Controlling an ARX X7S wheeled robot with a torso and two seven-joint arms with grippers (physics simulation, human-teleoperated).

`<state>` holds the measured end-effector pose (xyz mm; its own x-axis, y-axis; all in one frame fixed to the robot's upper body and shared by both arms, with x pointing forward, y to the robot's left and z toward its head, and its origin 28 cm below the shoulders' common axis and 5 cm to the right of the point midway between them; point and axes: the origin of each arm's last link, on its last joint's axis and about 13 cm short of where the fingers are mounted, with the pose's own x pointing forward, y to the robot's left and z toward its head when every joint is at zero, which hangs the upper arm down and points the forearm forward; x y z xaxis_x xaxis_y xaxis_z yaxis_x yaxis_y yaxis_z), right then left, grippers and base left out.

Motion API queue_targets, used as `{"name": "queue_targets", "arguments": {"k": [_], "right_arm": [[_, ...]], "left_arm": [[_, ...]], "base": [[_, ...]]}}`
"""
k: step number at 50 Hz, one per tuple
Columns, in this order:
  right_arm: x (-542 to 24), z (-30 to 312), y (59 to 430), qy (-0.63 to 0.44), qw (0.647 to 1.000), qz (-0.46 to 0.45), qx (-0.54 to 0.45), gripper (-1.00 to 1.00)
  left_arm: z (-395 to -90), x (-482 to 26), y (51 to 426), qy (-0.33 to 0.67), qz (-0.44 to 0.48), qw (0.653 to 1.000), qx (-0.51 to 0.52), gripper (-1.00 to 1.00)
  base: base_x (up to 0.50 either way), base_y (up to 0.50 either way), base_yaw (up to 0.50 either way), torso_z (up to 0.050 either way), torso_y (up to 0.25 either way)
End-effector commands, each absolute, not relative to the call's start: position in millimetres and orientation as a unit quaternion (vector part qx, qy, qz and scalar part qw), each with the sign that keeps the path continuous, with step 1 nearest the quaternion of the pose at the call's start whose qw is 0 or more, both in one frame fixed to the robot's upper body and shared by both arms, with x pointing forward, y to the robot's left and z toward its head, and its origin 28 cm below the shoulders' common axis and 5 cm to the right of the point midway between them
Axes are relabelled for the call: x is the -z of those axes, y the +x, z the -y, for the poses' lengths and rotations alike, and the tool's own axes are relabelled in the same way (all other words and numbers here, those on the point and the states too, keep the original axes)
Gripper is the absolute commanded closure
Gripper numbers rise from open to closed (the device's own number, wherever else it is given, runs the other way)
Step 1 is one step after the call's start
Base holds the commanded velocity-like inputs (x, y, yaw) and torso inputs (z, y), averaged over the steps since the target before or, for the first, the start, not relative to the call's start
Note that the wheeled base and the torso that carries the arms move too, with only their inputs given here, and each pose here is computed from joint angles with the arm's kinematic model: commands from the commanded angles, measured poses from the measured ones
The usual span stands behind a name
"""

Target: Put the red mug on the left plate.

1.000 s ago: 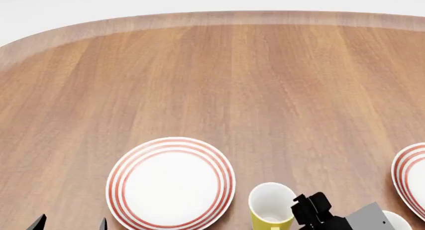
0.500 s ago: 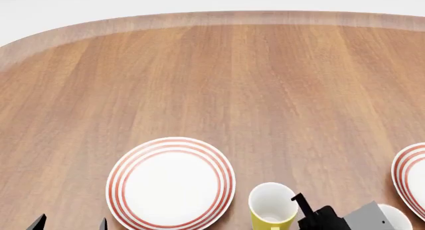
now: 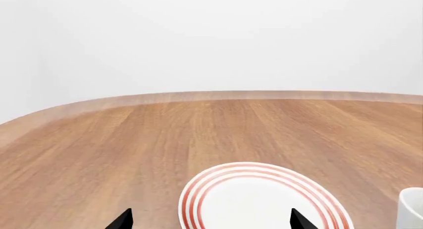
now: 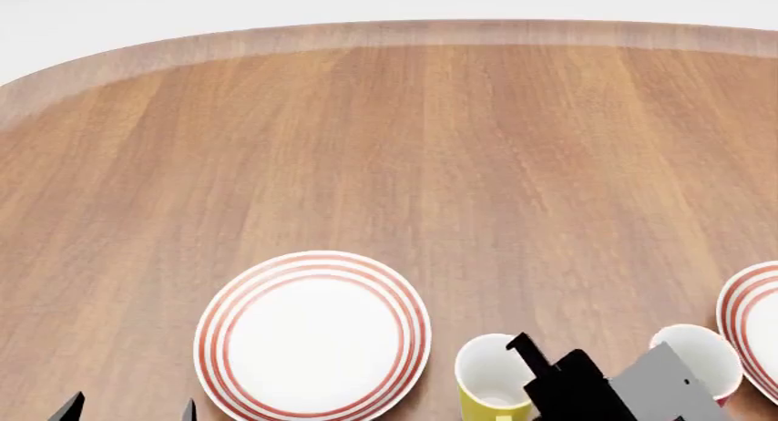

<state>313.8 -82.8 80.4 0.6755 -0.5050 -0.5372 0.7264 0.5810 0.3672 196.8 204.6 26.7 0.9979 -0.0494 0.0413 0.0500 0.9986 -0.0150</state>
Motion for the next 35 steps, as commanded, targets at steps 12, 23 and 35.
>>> {"name": "queue_targets", "arguments": {"k": [12, 23, 35], "right_arm": [[-127, 44, 273, 0.259, 0.932, -0.121, 0.222, 1.0], [-137, 31, 258, 0.243, 0.946, -0.103, 0.185, 1.0], [-154, 18, 237, 0.23, 0.961, -0.07, 0.137, 1.0]], "left_arm": [[-205, -26, 198, -0.008, 0.02, 0.999, 0.025, -1.0], [-204, -26, 198, -0.008, 0.02, 0.999, 0.026, -1.0], [-205, -27, 197, -0.009, 0.021, 0.999, 0.025, -1.0]], "base": [[0.0, 0.0, 0.0, 0.0, 0.0], [0.0, 0.0, 0.0, 0.0, 0.0], [0.0, 0.0, 0.0, 0.0, 0.0]]}}
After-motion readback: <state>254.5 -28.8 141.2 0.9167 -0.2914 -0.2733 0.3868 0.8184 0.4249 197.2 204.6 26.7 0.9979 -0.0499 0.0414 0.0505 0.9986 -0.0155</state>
